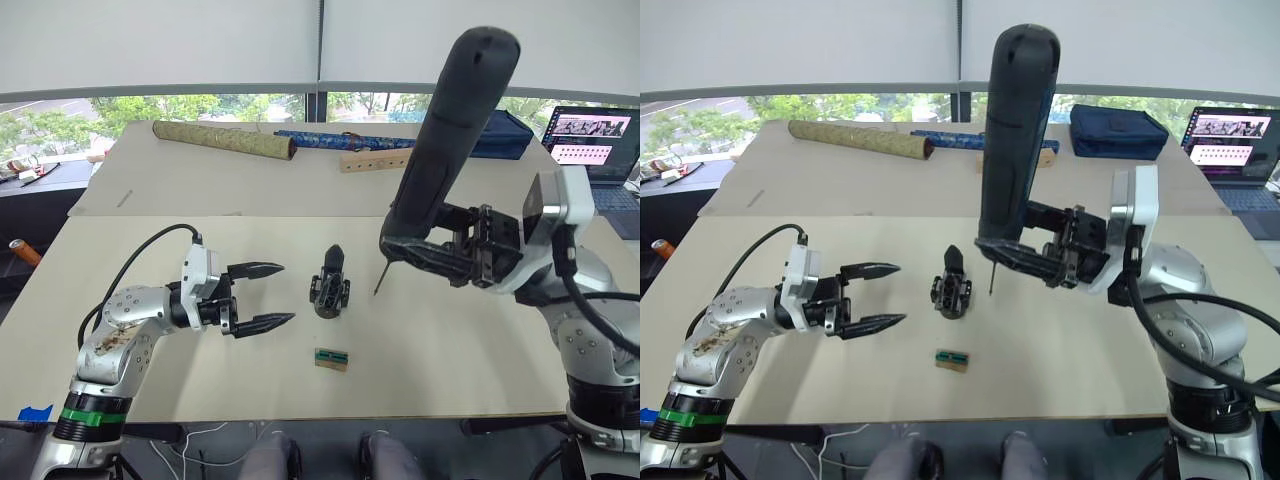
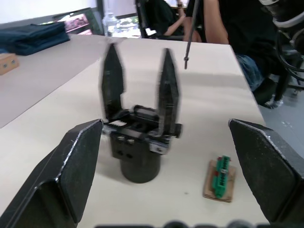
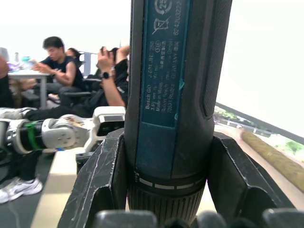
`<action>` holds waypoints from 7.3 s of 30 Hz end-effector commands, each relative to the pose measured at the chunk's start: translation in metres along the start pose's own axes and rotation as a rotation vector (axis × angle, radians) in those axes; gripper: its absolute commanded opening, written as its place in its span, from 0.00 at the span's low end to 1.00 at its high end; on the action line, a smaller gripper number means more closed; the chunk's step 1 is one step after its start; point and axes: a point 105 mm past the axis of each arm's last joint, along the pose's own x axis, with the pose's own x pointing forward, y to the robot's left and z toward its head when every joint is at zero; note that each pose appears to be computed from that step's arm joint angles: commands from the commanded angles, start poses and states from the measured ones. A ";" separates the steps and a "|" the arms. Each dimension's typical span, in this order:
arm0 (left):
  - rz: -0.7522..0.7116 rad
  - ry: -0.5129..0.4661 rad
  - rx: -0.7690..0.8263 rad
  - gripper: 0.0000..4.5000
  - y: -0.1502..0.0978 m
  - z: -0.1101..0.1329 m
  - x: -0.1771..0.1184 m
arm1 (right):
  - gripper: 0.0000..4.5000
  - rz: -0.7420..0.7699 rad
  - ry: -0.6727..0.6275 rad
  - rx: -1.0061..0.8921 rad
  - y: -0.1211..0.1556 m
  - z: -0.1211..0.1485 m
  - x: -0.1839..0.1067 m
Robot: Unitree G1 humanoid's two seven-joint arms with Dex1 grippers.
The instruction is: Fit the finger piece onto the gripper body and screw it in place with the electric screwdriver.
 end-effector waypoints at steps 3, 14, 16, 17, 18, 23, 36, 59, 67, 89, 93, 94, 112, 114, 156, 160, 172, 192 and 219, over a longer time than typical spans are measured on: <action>0.040 0.013 0.029 1.00 0.015 0.002 -0.006 | 0.43 -0.008 -0.052 -0.081 -0.016 0.014 0.002; 0.019 0.052 0.057 1.00 0.023 -0.011 -0.003 | 0.43 0.045 -0.102 -0.045 -0.021 0.011 0.026; 0.014 0.058 0.060 1.00 0.024 -0.015 0.000 | 0.43 0.057 -0.116 -0.042 -0.020 0.011 0.031; 0.017 0.064 0.068 1.00 0.025 -0.018 0.001 | 0.43 0.064 -0.124 -0.041 -0.019 0.012 0.034; 0.015 0.069 0.070 1.00 0.026 -0.020 0.003 | 0.43 0.076 -0.131 -0.038 -0.017 0.012 0.036; -0.020 0.092 0.076 1.00 0.023 -0.033 0.011 | 0.43 0.106 -0.145 -0.026 -0.013 0.009 0.048; -0.044 0.080 0.070 1.00 0.019 -0.046 0.029 | 0.43 0.134 -0.127 0.004 -0.010 -0.008 0.068; -0.081 0.052 0.089 1.00 0.014 -0.058 0.049 | 0.43 0.221 -0.082 0.065 -0.004 -0.021 0.076; -0.088 0.056 0.093 1.00 0.014 -0.059 0.051 | 0.43 0.223 -0.064 0.075 0.000 -0.027 0.076; -0.095 0.063 0.089 1.00 0.012 -0.060 0.053 | 0.43 0.215 -0.047 0.057 -0.001 -0.033 0.073; -0.093 0.061 0.088 1.00 0.012 -0.060 0.053 | 0.43 0.216 -0.044 0.055 0.000 -0.034 0.073; -0.093 0.061 0.087 1.00 0.011 -0.060 0.053 | 0.43 0.215 -0.044 0.053 0.000 -0.033 0.074; -0.076 0.082 0.079 1.00 0.012 -0.066 0.060 | 0.43 0.210 -0.009 0.079 0.003 -0.043 0.078; -0.075 0.090 0.078 1.00 0.012 -0.067 0.060 | 0.43 0.209 -0.004 0.080 0.002 -0.043 0.078; -0.126 0.140 0.031 0.51 0.006 -0.089 0.089 | 0.43 0.181 0.071 0.078 0.002 -0.060 0.074; -0.130 0.144 0.035 0.51 0.004 -0.090 0.089 | 0.43 0.170 0.082 0.086 0.002 -0.065 0.073; -0.112 0.152 0.029 0.51 0.004 -0.092 0.086 | 0.43 0.142 0.165 0.152 0.010 -0.087 0.065; -0.099 0.155 0.030 0.51 0.009 -0.090 0.082 | 0.43 0.048 0.231 0.236 0.013 -0.119 0.062; -0.071 0.206 -0.018 0.51 0.001 -0.105 0.075 | 0.43 0.199 -0.169 -0.008 0.010 -0.007 0.072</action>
